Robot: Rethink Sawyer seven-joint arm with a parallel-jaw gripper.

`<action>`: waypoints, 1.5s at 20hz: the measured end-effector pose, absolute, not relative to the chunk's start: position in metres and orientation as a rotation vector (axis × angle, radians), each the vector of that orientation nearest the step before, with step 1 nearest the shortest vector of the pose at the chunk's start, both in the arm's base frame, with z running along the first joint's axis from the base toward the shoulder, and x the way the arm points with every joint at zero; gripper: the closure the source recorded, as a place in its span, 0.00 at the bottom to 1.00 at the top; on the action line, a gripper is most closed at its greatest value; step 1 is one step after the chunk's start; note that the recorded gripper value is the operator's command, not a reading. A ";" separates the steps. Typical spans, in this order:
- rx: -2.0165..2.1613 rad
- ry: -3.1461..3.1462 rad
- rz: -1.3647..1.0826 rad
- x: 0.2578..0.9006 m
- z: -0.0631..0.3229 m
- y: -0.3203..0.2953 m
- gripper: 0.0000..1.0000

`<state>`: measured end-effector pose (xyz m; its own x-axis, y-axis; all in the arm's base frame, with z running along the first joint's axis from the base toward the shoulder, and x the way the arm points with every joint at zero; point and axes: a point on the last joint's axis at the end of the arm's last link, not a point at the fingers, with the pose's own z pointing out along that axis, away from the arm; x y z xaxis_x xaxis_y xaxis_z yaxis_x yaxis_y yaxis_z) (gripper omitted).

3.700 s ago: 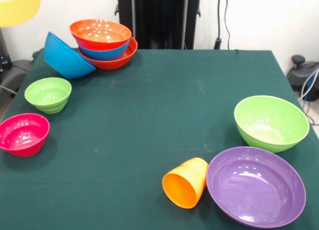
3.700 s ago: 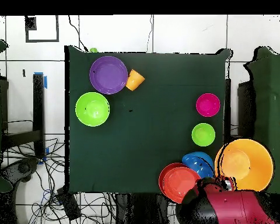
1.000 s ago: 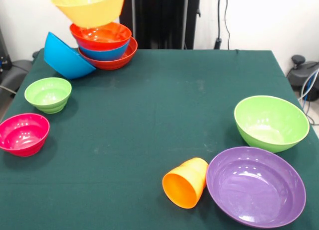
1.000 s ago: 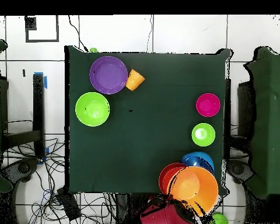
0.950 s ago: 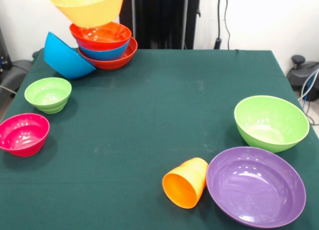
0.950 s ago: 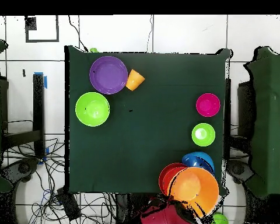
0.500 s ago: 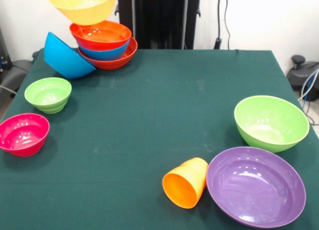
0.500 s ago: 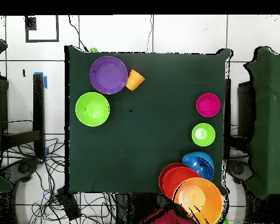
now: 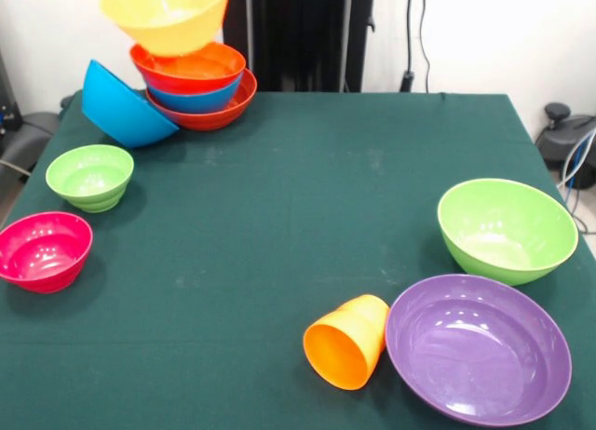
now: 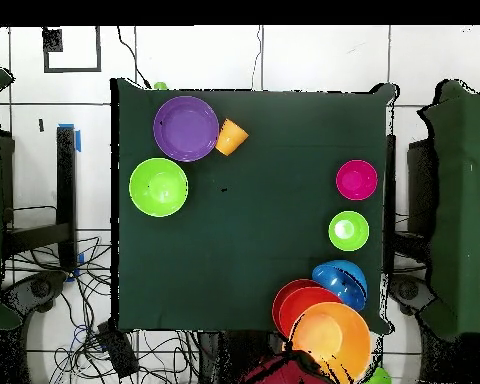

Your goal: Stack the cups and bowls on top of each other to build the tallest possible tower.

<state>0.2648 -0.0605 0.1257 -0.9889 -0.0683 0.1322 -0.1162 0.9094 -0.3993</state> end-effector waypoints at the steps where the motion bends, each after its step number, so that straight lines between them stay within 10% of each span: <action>1: 0.138 -2.958 0.629 0.265 0.126 -0.060 0.00; 30: -0.386 -2.995 0.647 0.305 0.170 -0.076 0.00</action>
